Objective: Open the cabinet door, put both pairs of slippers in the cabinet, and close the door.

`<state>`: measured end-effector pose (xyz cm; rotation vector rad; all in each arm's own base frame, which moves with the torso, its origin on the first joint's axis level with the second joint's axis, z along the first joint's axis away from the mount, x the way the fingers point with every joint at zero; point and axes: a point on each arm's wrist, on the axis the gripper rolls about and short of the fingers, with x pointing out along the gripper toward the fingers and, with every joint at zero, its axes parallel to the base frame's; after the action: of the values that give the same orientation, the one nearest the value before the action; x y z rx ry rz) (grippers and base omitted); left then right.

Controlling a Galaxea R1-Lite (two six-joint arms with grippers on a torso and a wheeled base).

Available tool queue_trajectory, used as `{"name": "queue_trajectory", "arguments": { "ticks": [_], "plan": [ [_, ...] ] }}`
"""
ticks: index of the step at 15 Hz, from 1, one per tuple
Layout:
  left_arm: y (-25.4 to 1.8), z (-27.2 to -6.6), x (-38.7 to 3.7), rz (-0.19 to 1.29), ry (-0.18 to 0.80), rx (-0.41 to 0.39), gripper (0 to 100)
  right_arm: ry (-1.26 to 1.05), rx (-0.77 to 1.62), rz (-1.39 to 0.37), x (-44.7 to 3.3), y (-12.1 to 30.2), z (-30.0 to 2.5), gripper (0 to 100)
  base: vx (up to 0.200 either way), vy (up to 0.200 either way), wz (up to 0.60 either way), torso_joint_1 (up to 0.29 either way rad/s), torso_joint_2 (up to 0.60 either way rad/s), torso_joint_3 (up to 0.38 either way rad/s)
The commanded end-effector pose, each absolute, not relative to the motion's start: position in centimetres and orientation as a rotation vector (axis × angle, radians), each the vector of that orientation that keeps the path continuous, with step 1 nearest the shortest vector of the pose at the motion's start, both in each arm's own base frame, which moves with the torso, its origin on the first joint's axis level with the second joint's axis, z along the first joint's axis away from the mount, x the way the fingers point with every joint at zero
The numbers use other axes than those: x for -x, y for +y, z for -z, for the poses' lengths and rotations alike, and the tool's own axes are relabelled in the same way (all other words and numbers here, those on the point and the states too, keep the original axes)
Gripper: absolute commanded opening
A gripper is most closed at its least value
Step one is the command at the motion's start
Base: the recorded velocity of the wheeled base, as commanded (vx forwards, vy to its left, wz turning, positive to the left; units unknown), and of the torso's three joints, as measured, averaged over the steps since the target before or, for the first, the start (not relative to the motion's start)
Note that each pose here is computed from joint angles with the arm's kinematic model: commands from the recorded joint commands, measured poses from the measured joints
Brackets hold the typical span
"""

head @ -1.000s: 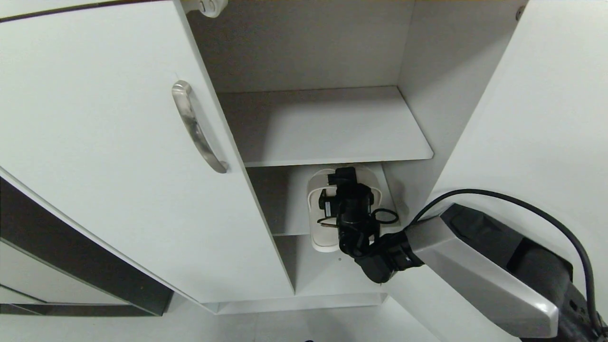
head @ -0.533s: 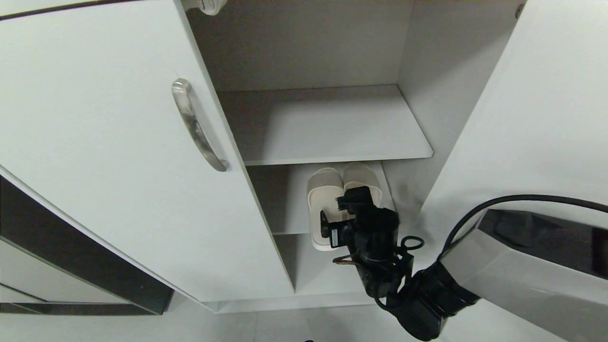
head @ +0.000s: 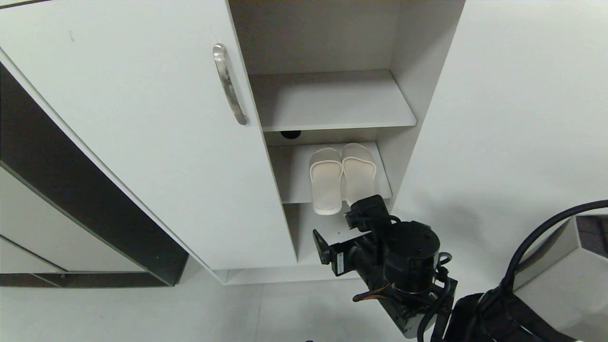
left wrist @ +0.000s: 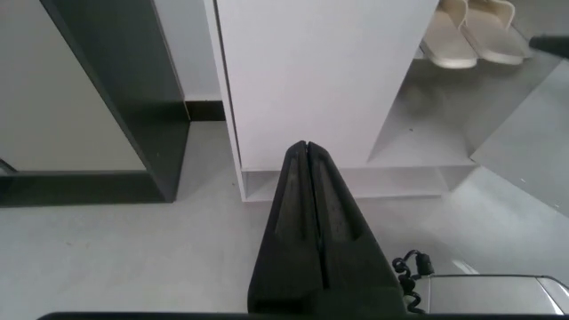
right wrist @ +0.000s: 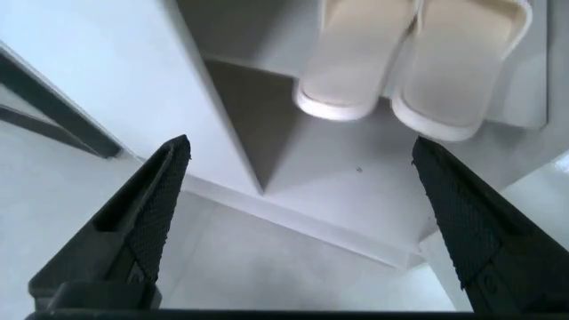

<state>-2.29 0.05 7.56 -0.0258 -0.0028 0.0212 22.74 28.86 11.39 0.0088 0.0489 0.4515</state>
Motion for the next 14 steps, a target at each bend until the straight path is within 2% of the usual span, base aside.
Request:
{"name": "queue_trajectory", "arguments": {
  "ticks": [1,7,14],
  "plan": [
    [0.04,-7.56,2.28,-0.021,-0.002,0.028,0,0.039,-0.017,-0.455,-22.48,28.76,-11.88,100,0.000,0.000,0.00,0.000,0.00,0.000],
    [0.04,-7.56,2.28,-0.021,-0.002,0.028,0,0.040,-0.016,-0.458,-22.26,28.64,-11.96,100,0.000,0.000,0.00,0.002,0.00,0.038],
    [0.04,-7.56,2.28,-0.021,-0.002,0.028,0,0.046,-0.012,-0.479,-21.88,28.73,-11.86,100,0.000,0.000,0.00,-0.002,0.00,0.196]
  ]
}}
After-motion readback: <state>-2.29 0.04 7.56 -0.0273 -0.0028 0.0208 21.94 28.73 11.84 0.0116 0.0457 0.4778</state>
